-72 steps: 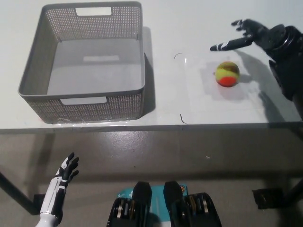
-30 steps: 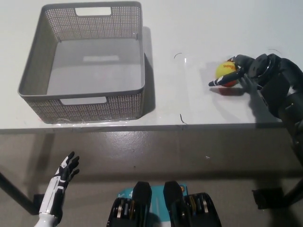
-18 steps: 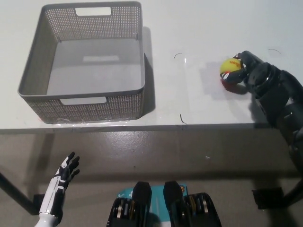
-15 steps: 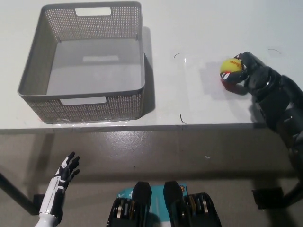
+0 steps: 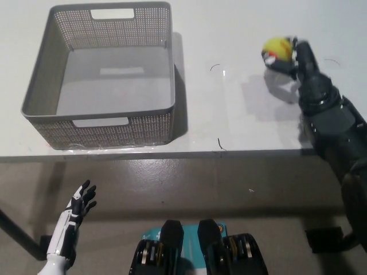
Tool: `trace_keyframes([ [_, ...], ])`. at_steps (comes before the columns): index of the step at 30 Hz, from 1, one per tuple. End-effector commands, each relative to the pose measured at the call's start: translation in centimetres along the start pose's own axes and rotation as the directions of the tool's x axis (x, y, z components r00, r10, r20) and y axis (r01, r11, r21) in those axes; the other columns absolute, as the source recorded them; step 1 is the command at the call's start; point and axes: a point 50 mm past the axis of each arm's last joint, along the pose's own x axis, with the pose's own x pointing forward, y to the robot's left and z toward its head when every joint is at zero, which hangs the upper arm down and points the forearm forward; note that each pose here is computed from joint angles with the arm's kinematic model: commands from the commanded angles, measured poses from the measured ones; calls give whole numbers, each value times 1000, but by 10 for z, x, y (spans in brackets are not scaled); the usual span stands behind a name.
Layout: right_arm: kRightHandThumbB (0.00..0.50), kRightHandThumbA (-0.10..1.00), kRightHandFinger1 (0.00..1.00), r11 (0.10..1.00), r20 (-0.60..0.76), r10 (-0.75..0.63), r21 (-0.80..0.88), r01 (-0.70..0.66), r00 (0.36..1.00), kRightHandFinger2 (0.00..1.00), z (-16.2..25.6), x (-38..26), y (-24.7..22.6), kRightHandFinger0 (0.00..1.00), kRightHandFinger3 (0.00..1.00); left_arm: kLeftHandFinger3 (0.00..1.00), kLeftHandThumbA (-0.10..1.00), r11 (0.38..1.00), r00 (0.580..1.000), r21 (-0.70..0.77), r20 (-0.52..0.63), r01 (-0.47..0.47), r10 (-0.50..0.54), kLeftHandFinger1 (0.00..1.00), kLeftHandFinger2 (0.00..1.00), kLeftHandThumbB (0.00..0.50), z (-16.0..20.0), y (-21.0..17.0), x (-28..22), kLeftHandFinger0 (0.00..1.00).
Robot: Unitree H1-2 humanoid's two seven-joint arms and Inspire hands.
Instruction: Use the right hand to pick up a tennis ball and put it into a container on the left side
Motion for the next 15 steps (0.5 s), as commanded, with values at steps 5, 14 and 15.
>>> trace_keyframes([
  [5, 152, -100, 381, 991, 399, -89, 130, 40, 913, 702, 140, 2, -4, 0, 678, 1000, 1000, 1000, 998, 12, 61, 6, -6, 1000, 1000, 162, 10, 10, 7, 1000],
  [14, 133, -100, 333, 988, 491, -14, 139, -63, 871, 759, 207, -19, 35, 0, 810, 1000, 1000, 1000, 999, 0, 54, 5, -5, 1000, 1000, 176, 10, 10, 8, 1000],
  [15, 135, -100, 347, 991, 495, -12, 120, -54, 869, 759, 212, -21, 40, 0, 822, 1000, 1000, 1000, 998, 6, 56, 5, -5, 1000, 1000, 170, 10, 10, 8, 1000],
])
